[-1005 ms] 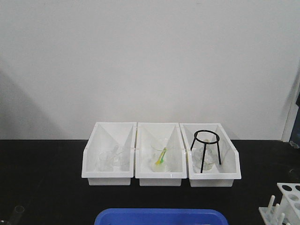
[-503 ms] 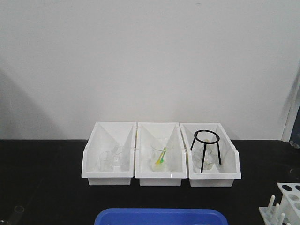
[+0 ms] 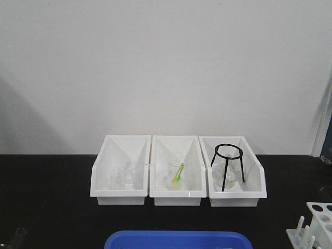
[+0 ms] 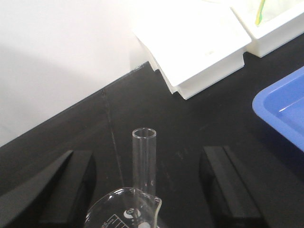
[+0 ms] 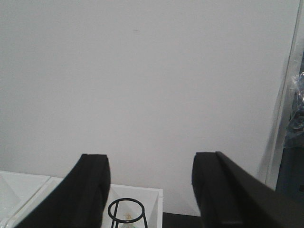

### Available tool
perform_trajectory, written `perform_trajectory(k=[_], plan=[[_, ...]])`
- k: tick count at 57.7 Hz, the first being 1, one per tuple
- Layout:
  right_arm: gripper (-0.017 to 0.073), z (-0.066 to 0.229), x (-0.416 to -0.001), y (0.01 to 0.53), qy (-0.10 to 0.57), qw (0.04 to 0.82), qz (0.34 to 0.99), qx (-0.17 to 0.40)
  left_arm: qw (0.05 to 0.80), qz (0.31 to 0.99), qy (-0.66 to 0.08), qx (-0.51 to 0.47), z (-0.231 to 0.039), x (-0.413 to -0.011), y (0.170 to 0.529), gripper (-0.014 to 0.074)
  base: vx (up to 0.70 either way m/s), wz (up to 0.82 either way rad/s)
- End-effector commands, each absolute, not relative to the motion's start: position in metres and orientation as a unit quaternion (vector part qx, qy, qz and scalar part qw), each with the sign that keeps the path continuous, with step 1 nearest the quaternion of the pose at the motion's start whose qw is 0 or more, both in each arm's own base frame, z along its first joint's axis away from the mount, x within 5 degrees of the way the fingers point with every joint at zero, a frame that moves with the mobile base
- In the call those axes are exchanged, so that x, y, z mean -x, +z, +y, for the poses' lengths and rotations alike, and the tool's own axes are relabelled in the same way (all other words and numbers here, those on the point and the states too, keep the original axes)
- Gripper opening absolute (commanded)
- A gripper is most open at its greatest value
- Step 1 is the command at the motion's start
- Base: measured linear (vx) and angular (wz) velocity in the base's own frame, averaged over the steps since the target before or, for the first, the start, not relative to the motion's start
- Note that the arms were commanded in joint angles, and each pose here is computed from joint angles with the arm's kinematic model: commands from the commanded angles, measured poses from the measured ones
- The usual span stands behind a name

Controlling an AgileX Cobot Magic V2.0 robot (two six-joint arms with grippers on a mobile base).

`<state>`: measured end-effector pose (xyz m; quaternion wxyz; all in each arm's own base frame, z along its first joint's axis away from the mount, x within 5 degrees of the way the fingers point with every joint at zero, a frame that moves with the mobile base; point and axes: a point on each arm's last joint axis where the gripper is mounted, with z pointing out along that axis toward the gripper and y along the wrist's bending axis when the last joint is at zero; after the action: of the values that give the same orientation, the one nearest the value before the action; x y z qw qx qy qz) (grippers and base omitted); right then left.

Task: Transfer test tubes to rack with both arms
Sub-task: 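Close the left gripper on the test tube and lift it out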

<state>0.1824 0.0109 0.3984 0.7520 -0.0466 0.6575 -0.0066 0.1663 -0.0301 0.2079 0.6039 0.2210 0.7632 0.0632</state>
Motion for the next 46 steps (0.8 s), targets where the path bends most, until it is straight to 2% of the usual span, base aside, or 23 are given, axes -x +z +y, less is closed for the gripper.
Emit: perform_trajectory(k=[1,9,26,46], plan=[[0.0439,0.011,-0.178,0.417,-0.011,0.787,0.614,0.05,0.651,0.731,0.061,-0.196,-0.032,-0.179,0.218,0.0547,0.0,0.0],[0.0439,0.011,-0.178,0.416,-0.011,0.785,0.618,0.05,0.644,0.748,0.064,-0.144,-0.029,-0.196,0.215,0.0538,0.0,0.0],[0.0439,0.011,-0.18,0.411,-0.015,0.765,0.641,0.053,0.613,0.77,0.075,-0.16,-0.034,-0.228,0.208,0.0514,0.0,0.0],[0.0439,0.011,-0.18,0.411,-0.018,0.765,0.642,0.056,0.615,0.767,0.086,-0.164,-0.036,-0.245,0.191,0.049,0.0,0.0]])
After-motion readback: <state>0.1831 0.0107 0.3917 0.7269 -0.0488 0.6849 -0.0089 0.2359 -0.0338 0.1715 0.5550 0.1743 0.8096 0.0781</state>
